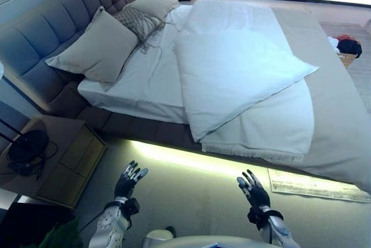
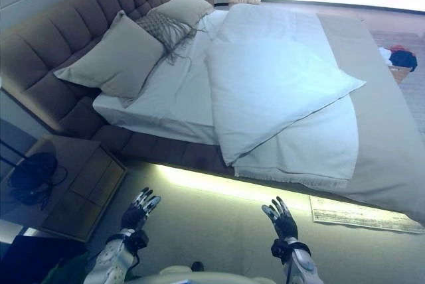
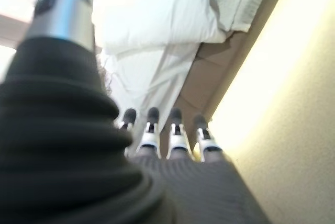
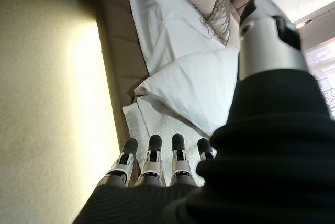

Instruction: Make the bed neatly

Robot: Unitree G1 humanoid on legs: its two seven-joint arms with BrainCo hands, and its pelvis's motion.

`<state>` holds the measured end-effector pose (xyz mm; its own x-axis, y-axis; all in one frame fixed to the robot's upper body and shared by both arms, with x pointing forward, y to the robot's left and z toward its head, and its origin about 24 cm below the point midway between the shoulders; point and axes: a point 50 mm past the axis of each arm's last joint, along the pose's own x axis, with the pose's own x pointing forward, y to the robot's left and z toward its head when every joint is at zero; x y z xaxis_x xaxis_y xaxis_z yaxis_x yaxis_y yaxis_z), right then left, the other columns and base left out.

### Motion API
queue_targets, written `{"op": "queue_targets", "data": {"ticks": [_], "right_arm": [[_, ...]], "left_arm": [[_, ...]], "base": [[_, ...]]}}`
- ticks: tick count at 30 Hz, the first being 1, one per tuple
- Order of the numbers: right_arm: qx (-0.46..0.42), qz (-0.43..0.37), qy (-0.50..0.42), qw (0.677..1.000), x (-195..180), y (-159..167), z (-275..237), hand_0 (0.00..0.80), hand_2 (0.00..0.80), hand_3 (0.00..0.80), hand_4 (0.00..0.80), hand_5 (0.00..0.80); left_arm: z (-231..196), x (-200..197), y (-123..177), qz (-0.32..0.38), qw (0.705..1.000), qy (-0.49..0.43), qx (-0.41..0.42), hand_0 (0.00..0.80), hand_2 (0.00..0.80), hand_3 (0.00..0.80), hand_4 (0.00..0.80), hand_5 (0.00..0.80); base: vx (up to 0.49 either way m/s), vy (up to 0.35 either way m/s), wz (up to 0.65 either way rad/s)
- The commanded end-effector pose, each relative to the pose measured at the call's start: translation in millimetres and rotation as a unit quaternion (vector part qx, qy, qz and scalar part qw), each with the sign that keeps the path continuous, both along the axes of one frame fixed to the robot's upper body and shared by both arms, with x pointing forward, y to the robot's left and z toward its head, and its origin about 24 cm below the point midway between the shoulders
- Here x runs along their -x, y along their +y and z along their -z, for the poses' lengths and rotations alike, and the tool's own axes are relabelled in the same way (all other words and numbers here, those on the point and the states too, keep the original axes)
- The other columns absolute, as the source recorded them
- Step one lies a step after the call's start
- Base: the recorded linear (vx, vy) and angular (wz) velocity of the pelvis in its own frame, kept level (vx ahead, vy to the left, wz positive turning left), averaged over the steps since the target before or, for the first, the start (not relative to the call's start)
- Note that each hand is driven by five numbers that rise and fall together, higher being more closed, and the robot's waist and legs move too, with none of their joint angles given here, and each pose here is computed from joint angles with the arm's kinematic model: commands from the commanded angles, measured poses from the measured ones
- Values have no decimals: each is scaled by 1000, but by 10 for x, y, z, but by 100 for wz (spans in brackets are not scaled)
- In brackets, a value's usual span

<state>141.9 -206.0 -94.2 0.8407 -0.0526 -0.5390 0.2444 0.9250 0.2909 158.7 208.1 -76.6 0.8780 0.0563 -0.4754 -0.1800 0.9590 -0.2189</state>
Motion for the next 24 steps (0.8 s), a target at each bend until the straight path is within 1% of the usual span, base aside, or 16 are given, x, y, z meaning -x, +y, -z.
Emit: {"op": "queue_targets", "data": {"ticks": [1,4,7,17,20,24], "right_arm": [[-5,-17,-68,998,-301,24,-207,0,0,0,0,0],[-7,-16,-71,997,-379,71,-219,0,0,0,0,0],[-13,-13,-65,998,-363,143,-194,0,0,0,0,0],[-25,-1,-55,998,-281,156,-151,0,0,0,0,0],[-23,-6,-60,998,-325,145,-166,0,0,0,0,0],[-19,3,-70,997,-477,172,-218,0,0,0,0,0]], "left_arm": [[-301,-325,59,5,995,-94,-15,0,0,0,0,0],[-287,-364,2,-5,996,-92,-2,0,0,0,0,0],[-266,-348,-58,-5,997,-83,-3,0,0,0,0,0],[-202,-305,-30,-12,998,-55,-1,0,0,0,0,0],[-199,-357,-55,-2,998,-55,-5,0,0,0,0,0],[-224,-539,-194,32,998,-55,5,0,0,0,0,0]], "base": [[-63,32,-1],[-21,7,-1],[-3,-23,0],[12,-3,2],[-37,98,2],[-60,102,7]]}}
